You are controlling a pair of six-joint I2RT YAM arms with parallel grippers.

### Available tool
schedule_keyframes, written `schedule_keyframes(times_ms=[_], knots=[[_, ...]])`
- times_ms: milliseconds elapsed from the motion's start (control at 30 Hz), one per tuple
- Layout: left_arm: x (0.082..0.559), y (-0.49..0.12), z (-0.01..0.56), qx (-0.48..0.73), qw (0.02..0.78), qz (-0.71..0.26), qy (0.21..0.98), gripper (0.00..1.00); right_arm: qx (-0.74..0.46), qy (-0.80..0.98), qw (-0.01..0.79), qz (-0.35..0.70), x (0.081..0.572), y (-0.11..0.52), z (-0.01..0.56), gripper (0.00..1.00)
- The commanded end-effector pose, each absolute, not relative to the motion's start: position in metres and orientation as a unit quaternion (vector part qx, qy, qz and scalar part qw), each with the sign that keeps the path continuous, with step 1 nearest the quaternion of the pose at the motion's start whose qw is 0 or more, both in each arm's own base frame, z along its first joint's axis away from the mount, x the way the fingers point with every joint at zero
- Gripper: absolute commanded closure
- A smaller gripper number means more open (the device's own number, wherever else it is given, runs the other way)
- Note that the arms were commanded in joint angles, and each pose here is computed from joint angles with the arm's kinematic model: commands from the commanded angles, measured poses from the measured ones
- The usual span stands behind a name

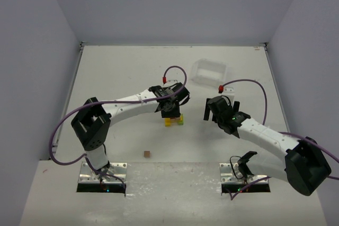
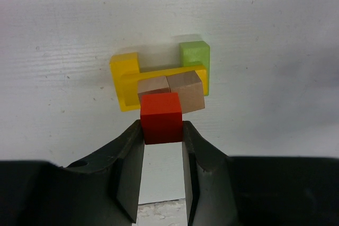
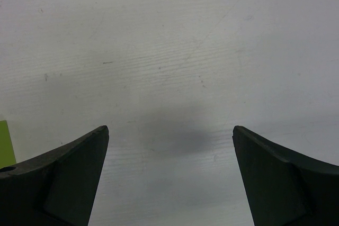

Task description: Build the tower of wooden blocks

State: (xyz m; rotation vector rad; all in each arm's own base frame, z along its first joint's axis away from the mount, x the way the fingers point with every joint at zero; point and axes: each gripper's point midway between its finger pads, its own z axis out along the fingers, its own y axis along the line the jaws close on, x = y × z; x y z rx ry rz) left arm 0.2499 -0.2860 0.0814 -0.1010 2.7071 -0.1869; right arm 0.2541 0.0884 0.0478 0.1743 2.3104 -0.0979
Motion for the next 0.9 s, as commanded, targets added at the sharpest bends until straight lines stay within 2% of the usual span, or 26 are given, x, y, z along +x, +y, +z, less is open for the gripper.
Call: schedule_keyframes(times_ms=[0, 867], knots=[[0.253, -0.286, 0.085, -0.050, 0.221, -0.062, 0.972, 0.86, 0.082, 0.909, 0.406, -0.043, 0.258, 0.086, 0.051, 0.01], [0.256, -0.288, 0.078, -0.067, 0.219, -0.068, 0.971, 0.85, 0.088, 0.907, 0.407, -0.053, 0.258, 0.081, 0.052, 0.01]])
